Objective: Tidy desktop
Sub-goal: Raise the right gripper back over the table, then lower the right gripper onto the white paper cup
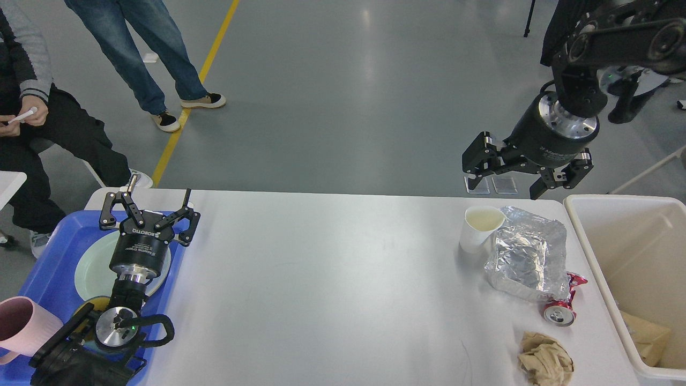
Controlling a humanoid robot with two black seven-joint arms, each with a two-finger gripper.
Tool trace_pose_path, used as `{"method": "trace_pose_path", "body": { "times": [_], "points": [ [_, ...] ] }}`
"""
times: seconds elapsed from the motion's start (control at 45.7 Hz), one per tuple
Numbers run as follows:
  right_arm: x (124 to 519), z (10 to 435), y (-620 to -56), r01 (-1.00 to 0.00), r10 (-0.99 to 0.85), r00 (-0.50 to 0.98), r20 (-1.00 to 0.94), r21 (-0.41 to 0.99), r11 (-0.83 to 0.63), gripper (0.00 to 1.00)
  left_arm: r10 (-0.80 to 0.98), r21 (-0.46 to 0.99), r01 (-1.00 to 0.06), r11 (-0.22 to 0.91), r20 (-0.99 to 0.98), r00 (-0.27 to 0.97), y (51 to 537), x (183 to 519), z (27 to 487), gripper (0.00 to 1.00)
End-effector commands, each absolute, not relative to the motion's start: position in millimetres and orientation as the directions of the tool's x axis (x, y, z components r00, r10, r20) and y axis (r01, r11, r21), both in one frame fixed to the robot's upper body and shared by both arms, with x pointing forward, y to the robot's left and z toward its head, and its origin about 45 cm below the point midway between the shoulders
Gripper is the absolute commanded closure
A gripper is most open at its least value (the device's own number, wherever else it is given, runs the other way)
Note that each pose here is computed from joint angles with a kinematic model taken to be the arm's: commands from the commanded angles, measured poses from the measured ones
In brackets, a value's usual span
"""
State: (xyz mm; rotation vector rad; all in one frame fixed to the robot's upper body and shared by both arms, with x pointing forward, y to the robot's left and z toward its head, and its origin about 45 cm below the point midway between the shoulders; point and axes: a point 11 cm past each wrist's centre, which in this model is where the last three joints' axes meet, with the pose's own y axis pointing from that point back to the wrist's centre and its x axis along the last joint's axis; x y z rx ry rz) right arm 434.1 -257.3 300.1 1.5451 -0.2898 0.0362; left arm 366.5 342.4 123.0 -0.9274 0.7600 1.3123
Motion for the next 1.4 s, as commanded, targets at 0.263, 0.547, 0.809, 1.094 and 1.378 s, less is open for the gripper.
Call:
{"method": "trace_pose_path", "body": {
  "times": [0.263, 0.547, 0.809, 1.094, 1.378],
  "points": [
    [448.9, 189.8, -304.5, -0.342, -0.256, 0.897, 0.361, 0.932, 0.117, 0.0, 0.454, -0.131, -0.991, 0.015, -0.883, 0.124, 342.3, 366.8, 123.4, 0.04],
    [434.1, 142.6, -318.6, -0.409, -0.297, 0.848, 0.439, 0.898, 0.161, 0.0, 0.454, -0.13, -0.991, 0.015, -0.883, 0.122, 342.4, 366.3, 122.8, 0.04],
    [432.2, 125.8, -333.6, -0.483, -0.312, 0.79, 0.527, 0.849, 0.213, 0.0, 0.454, -0.13, -0.991, 0.015, -0.883, 0.122, 342.4, 366.3, 122.8, 0.04],
    [424.1, 106.1, -324.8, -0.485, -0.371, 0.773, 0.515, 0.856, 0.179, 0.01, 0.454, -0.13, -0.991, 0.015, -0.883, 0.122, 342.4, 366.3, 122.8, 0.04],
    [417.9, 95.4, -319.6, -0.473, -0.39, 0.775, 0.498, 0.865, 0.165, 0.58, 0.454, -0.13, -0.991, 0.015, -0.883, 0.122, 342.4, 366.3, 122.8, 0.04]
  ]
}}
